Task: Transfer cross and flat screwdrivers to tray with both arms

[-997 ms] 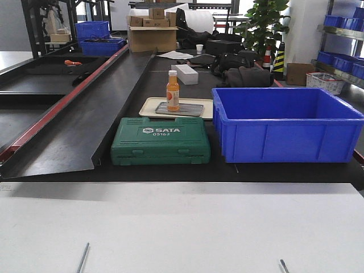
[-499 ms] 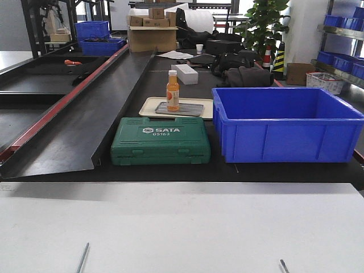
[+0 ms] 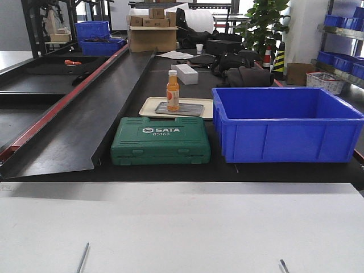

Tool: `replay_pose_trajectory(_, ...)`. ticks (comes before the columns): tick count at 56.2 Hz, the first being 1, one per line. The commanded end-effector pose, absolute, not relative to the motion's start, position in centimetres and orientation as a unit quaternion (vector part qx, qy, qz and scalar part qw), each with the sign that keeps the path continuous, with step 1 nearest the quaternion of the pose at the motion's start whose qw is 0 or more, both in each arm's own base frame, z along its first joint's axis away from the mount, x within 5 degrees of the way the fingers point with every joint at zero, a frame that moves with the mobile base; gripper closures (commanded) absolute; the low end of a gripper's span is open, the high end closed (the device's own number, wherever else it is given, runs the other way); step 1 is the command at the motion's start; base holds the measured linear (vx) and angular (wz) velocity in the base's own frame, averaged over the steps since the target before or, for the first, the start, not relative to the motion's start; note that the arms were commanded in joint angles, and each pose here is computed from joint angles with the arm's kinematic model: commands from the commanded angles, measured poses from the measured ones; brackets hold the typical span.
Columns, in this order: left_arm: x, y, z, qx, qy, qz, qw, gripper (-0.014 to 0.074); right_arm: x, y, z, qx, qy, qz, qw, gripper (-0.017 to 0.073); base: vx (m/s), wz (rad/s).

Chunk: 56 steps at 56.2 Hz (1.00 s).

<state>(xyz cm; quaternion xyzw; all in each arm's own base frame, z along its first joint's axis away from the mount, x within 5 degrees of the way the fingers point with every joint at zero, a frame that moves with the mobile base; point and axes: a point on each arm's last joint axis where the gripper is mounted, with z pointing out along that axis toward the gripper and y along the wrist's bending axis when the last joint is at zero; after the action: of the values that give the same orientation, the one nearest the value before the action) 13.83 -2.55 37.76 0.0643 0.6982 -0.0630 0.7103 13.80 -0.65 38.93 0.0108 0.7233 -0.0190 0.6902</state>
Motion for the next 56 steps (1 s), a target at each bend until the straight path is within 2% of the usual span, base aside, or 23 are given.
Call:
replay_pose_trajectory(1,15.2,-2.9,38.6,0.061,0.684,-0.072,0.724,0.0589,14.1,-0.7,40.2,0.017,0.703,-0.017,0.711,0.0564,0.0,0.0)
replay_pose_trajectory(7,16.2,-3.1,38.0,0.061,0.699,-0.072,0.709,0.057,14.0,-0.7,39.8,0.014,0.719,-0.017,0.695,0.0536,0.0,0.0)
replay_pose_trajectory(13,16.6,-3.2,37.7,0.061,0.705,-0.071,0.703,0.0515,14.0,-0.7,39.5,0.011,0.732,-0.018,0.681,0.0448,0.0,0.0)
replay_pose_trajectory(17,16.7,-3.2,37.6,0.062,0.706,-0.071,0.702,0.0454,14.0,-0.7,39.2,0.011,0.741,-0.017,0.671,0.0342,0.0,0.0)
replay_pose_trajectory(22,16.7,-3.2,37.6,0.062,0.707,-0.071,0.701,0.0365,13.9,-0.6,39.1,0.011,0.746,-0.016,0.665,0.016,0.0,0.0)
replay_pose_trajectory(28,16.7,-3.2,37.6,0.062,0.707,-0.071,0.701,0.0221,14.0,-0.7,39.3,0.013,0.738,-0.015,0.675,-0.0038,0.0,0.0)
replay_pose_trajectory(34,16.7,-3.2,37.6,0.062,0.707,-0.071,0.701,0.0118,14.0,-0.6,39.6,0.029,0.726,0.006,0.687,-0.0163,0.0,0.0)
replay_pose_trajectory(38,16.7,-3.2,37.6,0.062,0.707,-0.071,0.701,0.0082,14.1,-0.5,39.7,0.028,0.727,0.011,0.686,-0.0171,0.0,0.0)
replay_pose_trajectory(41,16.7,-3.2,37.6,0.062,0.707,-0.071,0.701,0.0069,14.5,-0.5,39.7,0.004,0.746,-0.006,0.666,-0.0168,0.0,0.0)
replay_pose_trajectory(46,16.7,-3.2,37.6,0.062,0.707,-0.071,0.701,0.0069,16.5,-0.3,39.3,-0.042,0.81,-0.018,0.584,-0.0158,0.0,0.0)
replay_pose_trajectory(56,16.7,-3.2,37.6,0.062,0.707,-0.071,0.701,0.0069,22.0,-0.2,38.2,-0.077,0.901,0.006,0.428,-0.0118,0.0,0.0)
